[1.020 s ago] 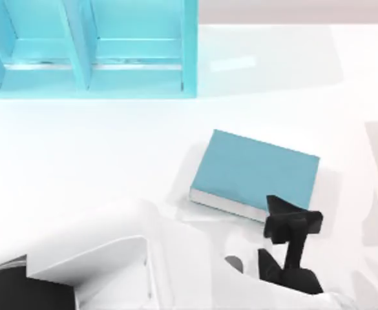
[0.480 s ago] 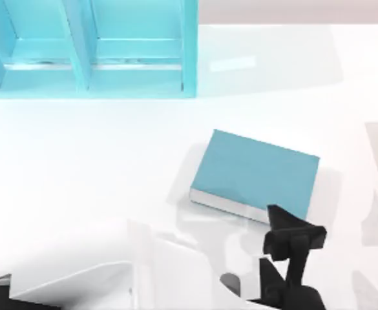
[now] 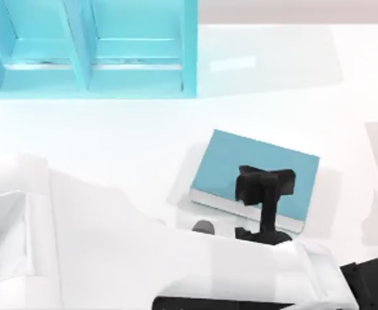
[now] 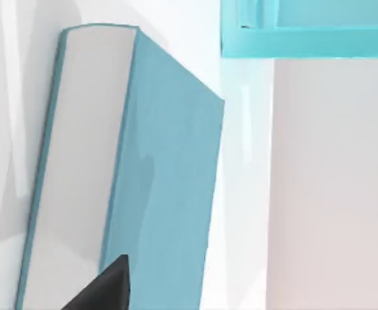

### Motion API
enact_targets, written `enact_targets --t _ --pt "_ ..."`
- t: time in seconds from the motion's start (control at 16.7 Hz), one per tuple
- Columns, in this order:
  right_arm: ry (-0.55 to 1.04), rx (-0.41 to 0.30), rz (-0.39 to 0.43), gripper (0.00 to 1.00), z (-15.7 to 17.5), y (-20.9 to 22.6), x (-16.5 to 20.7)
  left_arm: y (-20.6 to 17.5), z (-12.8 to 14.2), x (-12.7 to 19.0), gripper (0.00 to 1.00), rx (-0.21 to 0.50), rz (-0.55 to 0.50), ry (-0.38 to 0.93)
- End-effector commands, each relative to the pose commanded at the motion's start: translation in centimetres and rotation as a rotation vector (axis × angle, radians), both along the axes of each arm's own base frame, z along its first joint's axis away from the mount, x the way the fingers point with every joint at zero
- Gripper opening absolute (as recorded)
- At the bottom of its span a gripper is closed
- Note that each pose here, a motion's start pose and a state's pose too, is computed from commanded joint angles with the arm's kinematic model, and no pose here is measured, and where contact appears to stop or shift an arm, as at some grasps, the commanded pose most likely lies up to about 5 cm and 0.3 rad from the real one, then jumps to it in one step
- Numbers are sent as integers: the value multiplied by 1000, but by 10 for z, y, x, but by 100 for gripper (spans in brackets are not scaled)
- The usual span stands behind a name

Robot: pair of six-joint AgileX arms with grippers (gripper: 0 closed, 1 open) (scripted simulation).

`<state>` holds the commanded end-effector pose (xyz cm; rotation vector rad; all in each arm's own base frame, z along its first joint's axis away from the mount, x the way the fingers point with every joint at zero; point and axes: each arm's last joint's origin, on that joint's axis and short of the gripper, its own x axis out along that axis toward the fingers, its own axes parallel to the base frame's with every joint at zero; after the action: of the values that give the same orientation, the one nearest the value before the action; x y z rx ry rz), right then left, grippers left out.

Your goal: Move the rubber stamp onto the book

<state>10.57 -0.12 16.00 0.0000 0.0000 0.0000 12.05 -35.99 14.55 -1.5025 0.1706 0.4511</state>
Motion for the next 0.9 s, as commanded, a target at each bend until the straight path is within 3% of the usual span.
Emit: enact_targets --t 0.24,0.48,0.72,0.9 --pt "0 0 0 100 0 0 0 52 45 54 100 47 -2 164" --pt "0 0 0 100 0 0 0 137 86 89 100 154 -137 291" --pt "0 0 0 100 0 0 0 231 107 82 100 356 -361 273" --pt "0 0 0 100 0 0 0 288 104 54 100 587 -497 166"
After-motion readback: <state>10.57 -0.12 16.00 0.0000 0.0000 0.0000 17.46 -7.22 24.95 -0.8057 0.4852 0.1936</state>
